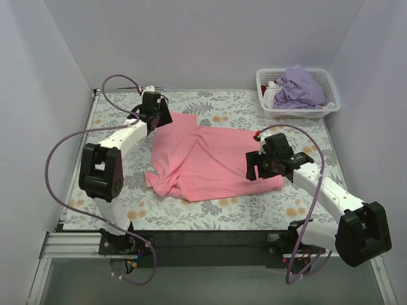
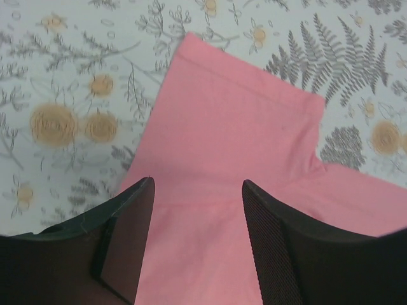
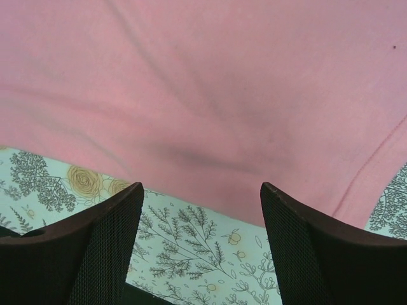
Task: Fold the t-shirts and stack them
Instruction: Flatten the tshirt out
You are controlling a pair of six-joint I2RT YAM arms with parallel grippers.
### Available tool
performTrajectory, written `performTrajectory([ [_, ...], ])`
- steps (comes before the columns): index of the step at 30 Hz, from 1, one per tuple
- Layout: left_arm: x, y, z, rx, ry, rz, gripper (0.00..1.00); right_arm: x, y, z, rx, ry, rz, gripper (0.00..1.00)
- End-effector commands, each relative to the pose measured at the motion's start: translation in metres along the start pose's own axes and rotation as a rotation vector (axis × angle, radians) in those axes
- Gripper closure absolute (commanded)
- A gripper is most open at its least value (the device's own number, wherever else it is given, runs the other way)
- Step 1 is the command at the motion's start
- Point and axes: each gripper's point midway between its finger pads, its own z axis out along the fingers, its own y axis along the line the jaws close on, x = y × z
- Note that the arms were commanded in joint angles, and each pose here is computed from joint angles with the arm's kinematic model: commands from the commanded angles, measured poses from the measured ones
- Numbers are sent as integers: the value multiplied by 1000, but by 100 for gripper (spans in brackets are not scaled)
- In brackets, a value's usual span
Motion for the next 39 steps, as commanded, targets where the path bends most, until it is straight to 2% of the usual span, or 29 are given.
performTrajectory([
  [1,-49,-6,28,-18,-109,81,44,-4,15,-6,-76,-48,-14,19],
  [5,-40,-4,78,-58,-81,152,46,-5,22,-8,-107,-70,-9,19],
  [8,-44,-7,94,-66,-86,162,48,-1,24,-7,-118,-64,-13,19],
  [9,-35,-3,106,-78,-70,170,52,-1,25,-7,-125,-66,-24,19],
  [11,-39,-3,117,-82,-84,169,53,1,27,-6,-133,-63,-29,19],
  [12,-29,1,128,-91,-65,178,53,1,28,-6,-137,-67,-33,20],
  [18,-31,3,148,-79,-82,168,53,8,27,-6,-137,-63,-34,20],
  [32,25,12,173,-55,54,194,54,8,23,2,-119,-54,-40,20],
  [33,30,14,173,-57,69,186,62,7,23,2,-118,-56,-43,20],
  [36,42,16,171,-53,104,186,77,4,19,3,-96,-62,-44,20],
  [37,42,16,169,-51,107,188,90,4,18,3,-91,-63,-50,20],
  [39,47,19,167,-53,118,190,99,0,13,3,-60,-74,-55,20],
])
